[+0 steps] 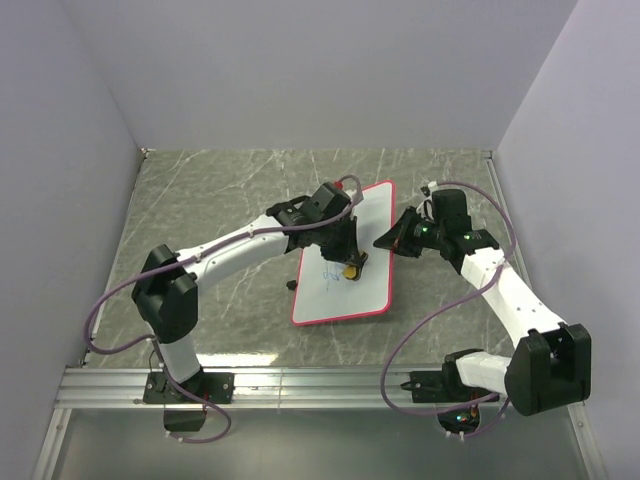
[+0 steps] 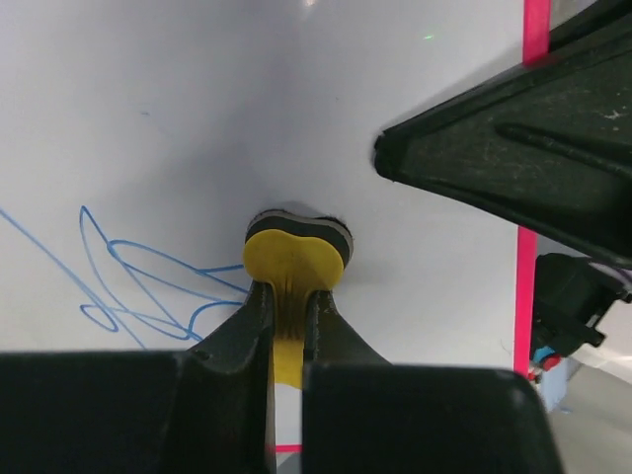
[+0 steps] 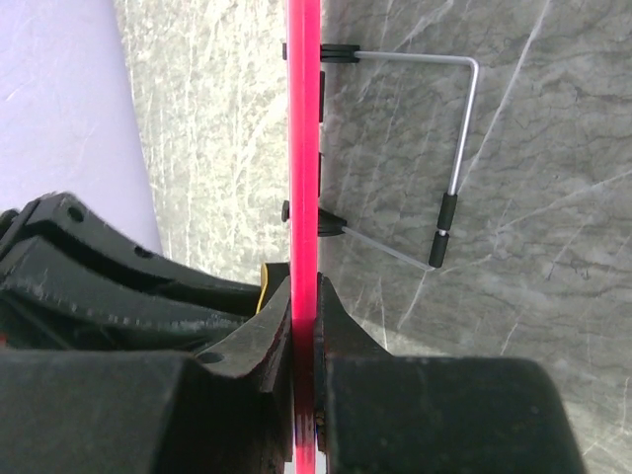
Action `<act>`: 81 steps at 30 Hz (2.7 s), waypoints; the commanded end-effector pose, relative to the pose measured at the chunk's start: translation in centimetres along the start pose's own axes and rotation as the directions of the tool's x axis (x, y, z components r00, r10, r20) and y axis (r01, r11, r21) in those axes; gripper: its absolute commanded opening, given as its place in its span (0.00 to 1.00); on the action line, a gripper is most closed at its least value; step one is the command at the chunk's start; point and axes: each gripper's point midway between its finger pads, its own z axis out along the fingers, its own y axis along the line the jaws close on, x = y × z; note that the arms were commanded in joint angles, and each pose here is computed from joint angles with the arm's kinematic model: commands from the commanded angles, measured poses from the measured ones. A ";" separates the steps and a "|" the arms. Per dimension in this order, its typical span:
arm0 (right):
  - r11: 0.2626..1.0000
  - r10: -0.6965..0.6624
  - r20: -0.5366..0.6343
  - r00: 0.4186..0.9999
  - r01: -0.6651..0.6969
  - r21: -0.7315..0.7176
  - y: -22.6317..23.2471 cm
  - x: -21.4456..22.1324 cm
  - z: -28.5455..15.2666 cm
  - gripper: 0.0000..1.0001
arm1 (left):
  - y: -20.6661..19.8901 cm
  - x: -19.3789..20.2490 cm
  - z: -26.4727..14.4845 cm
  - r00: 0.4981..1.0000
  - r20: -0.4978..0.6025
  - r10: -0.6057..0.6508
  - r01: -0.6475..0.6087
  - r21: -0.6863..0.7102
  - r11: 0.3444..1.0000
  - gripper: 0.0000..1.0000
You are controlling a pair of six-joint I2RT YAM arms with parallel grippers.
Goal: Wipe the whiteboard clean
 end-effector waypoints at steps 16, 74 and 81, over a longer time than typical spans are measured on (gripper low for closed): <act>0.991 -0.125 0.016 0.992 0.125 0.043 -1.2 1.1 -1.1 0.00 | 14.2 -0.2 2.1 0.966 0.005 -0.259 0.258 -0.113 0.960 0.00; 0.998 -0.043 0.088 0.995 0.046 -0.035 5.2 -7.5 2.4 0.00 | 0.9 2.8 0.8 0.998 -0.044 -0.041 0.049 0.204 0.978 0.00; 0.999 -0.048 0.049 0.998 0.049 -0.013 4.2 -6.4 2.4 0.00 | 12.1 3.7 2.7 0.970 -0.055 -0.236 0.239 0.058 0.969 0.00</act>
